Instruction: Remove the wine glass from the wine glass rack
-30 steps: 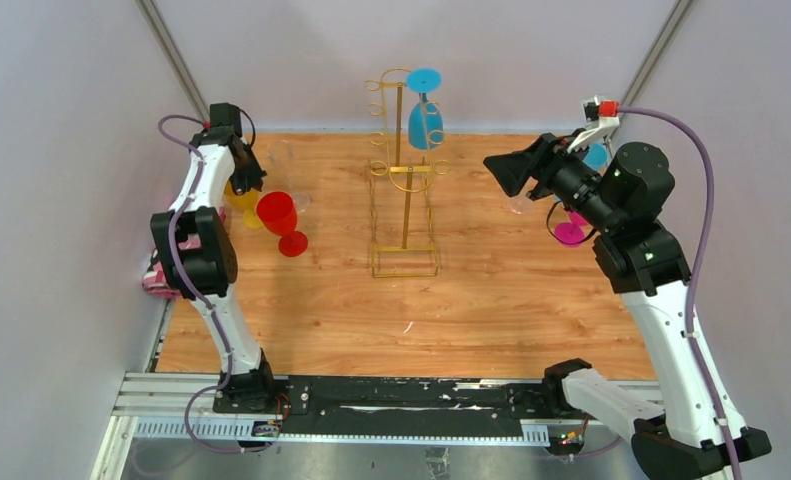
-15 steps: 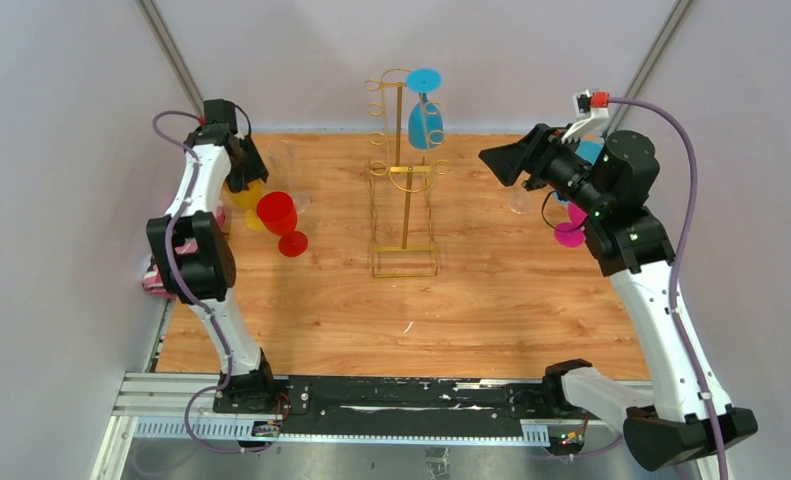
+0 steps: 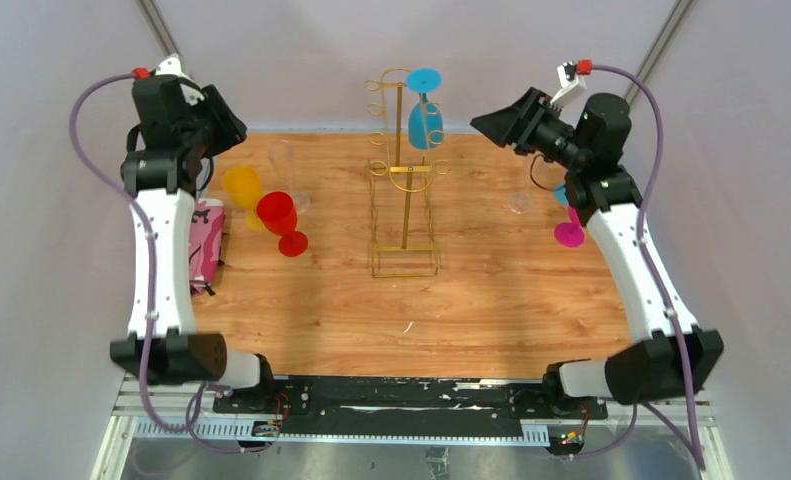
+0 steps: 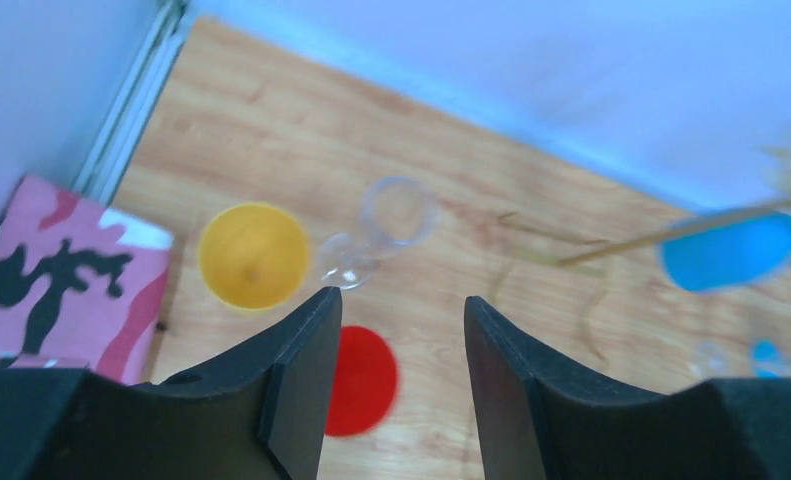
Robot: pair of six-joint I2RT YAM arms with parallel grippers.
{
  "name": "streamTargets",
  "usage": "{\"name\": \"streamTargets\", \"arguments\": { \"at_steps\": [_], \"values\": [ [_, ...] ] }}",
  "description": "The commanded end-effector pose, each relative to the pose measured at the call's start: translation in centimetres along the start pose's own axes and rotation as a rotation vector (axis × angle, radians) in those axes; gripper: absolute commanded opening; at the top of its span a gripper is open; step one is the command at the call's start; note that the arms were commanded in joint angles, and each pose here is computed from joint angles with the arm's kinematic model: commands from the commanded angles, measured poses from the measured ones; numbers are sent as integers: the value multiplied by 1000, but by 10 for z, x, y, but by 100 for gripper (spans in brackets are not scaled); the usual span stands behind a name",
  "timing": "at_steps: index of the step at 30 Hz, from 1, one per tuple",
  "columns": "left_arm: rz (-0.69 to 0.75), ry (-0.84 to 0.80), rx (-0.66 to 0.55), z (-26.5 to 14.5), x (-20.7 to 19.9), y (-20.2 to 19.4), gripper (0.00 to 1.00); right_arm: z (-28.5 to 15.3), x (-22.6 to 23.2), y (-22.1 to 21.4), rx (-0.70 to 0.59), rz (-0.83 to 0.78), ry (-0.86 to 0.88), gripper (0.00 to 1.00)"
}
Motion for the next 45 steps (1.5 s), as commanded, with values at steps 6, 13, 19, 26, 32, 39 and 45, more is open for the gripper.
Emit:
{"name": "streamTargets", "arguments": {
  "at_steps": [6, 13, 19, 26, 32, 39, 45],
  "values": [
    [40, -616, -388, -154, -61, -23, 60, 93, -39, 42, 33, 199, 224, 51],
    [59, -634, -419, -186, -49, -44, 60, 147, -81, 47, 36, 219, 170, 47],
    [73, -606, -452, -200, -44, -47, 61, 176, -99, 54, 44, 259, 187, 47],
    [80, -576, -435, -193, -42, -49, 61, 193, -108, 45, 81, 293, 186, 45],
    [80, -564, -431, -188, -41, -50, 61, 197, -108, 32, 119, 304, 191, 43],
    [82, -558, -424, -185, -40, -53, 61, 207, -97, 25, 151, 317, 225, 40],
    [86, -556, -434, -190, -39, -53, 61, 212, -96, 20, 159, 322, 220, 30]
  ]
}}
Point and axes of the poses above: each gripper's point midway between its finger pads, its own z axis out along the fingers, its own x axis along the line the jaws close on, y = z × x, the point moved 10 cm from there along -z, back along the fingers, and after that the axes turned 2 degrees about z, right-handed, at the moved point
